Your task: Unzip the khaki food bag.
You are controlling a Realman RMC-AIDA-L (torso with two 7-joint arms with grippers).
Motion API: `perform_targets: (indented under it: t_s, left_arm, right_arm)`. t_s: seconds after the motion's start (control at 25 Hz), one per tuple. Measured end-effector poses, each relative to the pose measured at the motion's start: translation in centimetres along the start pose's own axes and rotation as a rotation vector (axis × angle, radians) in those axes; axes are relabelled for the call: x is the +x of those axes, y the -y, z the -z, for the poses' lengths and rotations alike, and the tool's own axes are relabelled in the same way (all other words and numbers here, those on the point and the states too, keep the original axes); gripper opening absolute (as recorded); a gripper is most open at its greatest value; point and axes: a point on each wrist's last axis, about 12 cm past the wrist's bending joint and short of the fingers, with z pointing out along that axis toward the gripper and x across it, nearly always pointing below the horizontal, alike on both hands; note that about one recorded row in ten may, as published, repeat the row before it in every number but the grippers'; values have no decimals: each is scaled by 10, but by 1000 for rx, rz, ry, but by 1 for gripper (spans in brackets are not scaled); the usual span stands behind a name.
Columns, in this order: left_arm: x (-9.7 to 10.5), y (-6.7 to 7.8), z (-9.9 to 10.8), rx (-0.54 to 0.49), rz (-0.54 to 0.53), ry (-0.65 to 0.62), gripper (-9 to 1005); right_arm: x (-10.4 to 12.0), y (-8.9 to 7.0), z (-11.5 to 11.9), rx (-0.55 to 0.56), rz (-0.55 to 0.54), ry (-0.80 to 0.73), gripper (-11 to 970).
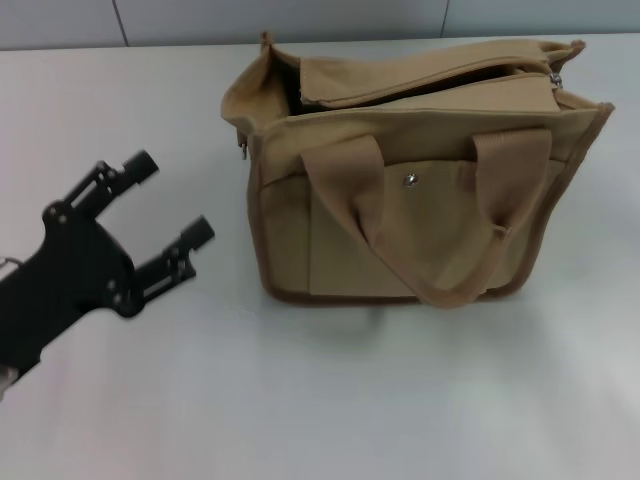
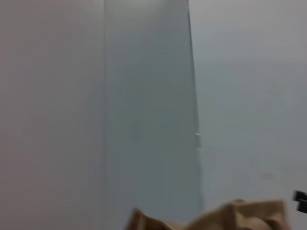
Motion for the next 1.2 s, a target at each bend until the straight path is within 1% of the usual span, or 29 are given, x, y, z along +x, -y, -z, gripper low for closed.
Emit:
perform_targets:
  t_s: [0.04, 0.12, 0.16, 0.2, 0.24, 0.28, 0.32, 0.36, 0.4, 0.44, 0.64, 1.2]
  left_arm:
    - [0, 0, 2, 27, 25, -15, 840]
    - [2, 2, 3, 119, 90, -78, 846]
    - [2, 5, 3, 195, 131, -113, 845]
    - [2, 5, 3, 195, 131, -113, 845]
    - [2, 6, 2, 226, 145, -123, 845]
    - [2, 9, 0, 262, 157, -128, 844]
    - [3, 11, 0, 277, 159, -131, 844]
    - [4, 14, -2, 300, 163, -135, 844]
    - [5, 16, -3, 313, 162, -141, 844]
    - [6, 18, -4, 329, 158, -153, 843]
    - [9, 23, -8, 397, 142, -190, 842]
    - [9, 23, -9, 392, 126, -186, 841]
  right_arm:
    - [-2, -5, 3, -74, -53, 0, 781]
    - [-6, -16, 8, -230, -141, -6, 793]
    - [-11, -27, 11, -400, -223, -16, 799]
    - [-11, -27, 11, -400, -223, -16, 799]
    - [-12, -35, 12, -547, -310, -58, 799]
    - [-12, -35, 12, -547, -310, -58, 799]
    - [-10, -38, 10, -622, -345, -98, 799]
    - [-5, -43, 7, -752, -375, -188, 799]
    - [-5, -43, 7, -752, -375, -188, 799]
    - [0, -47, 5, -814, -371, -246, 799]
    - [4, -46, 4, -813, -354, -280, 799]
    - [4, -38, 2, -757, -325, -278, 799]
